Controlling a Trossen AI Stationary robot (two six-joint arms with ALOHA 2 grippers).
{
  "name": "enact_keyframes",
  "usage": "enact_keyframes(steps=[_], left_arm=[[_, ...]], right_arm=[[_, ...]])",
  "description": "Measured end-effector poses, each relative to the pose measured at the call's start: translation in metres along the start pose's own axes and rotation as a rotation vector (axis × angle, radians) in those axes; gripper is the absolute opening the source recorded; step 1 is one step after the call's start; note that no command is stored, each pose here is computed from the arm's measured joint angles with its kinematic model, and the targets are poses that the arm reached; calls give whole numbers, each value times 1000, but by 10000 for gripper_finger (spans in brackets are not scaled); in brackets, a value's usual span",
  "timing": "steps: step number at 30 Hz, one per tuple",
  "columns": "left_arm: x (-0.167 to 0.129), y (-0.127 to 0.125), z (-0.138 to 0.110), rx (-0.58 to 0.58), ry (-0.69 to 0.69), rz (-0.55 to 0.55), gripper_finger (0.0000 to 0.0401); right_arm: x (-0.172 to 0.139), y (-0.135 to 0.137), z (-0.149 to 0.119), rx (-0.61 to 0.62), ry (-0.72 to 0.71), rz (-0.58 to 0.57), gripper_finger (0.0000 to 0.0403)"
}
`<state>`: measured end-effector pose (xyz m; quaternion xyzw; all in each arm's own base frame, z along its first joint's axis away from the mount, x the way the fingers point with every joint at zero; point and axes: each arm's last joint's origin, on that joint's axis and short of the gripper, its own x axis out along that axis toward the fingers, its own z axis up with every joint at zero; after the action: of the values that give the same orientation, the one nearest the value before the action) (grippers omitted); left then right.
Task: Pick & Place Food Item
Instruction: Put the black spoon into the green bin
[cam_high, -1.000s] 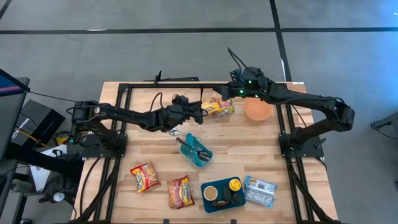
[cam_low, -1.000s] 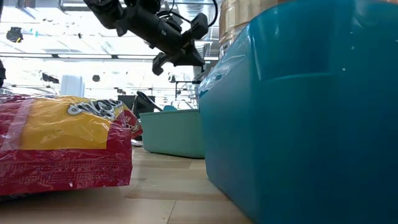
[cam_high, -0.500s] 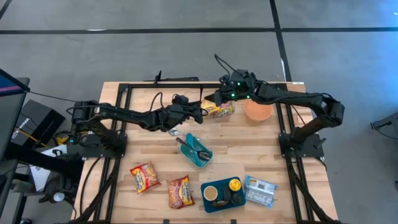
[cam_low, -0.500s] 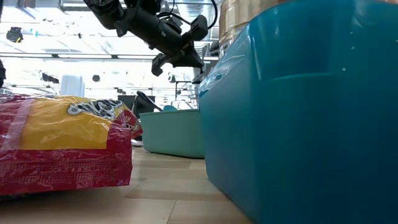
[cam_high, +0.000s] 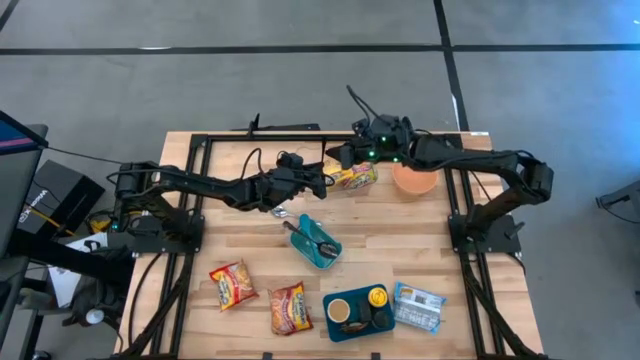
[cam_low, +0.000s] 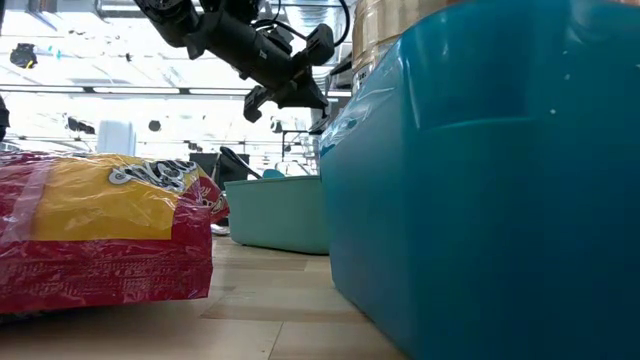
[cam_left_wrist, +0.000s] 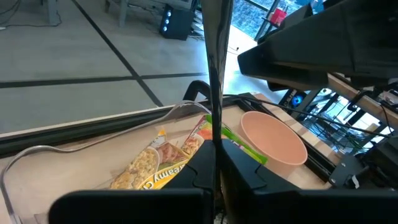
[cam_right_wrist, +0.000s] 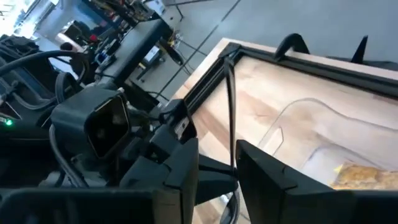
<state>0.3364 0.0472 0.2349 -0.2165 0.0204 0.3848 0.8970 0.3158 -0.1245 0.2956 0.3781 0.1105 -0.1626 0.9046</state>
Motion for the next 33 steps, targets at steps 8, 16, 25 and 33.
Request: enact_keyframes(steps=[8, 16, 25, 33], left_arm=[[0, 0, 0, 0, 0, 0, 4], [0, 0, 0, -4, 0, -1, 4], [0, -2, 2, -42, 6, -30, 4], [0, -6, 6, -45, -6, -38, 4]], right_arm=[[0, 4, 0, -10, -45, -11, 88], [0, 3, 1, -9, -63, -35, 77], [0, 3, 1, -11, -68, -42, 76], [1, 6, -3, -32, -69, -52, 76]])
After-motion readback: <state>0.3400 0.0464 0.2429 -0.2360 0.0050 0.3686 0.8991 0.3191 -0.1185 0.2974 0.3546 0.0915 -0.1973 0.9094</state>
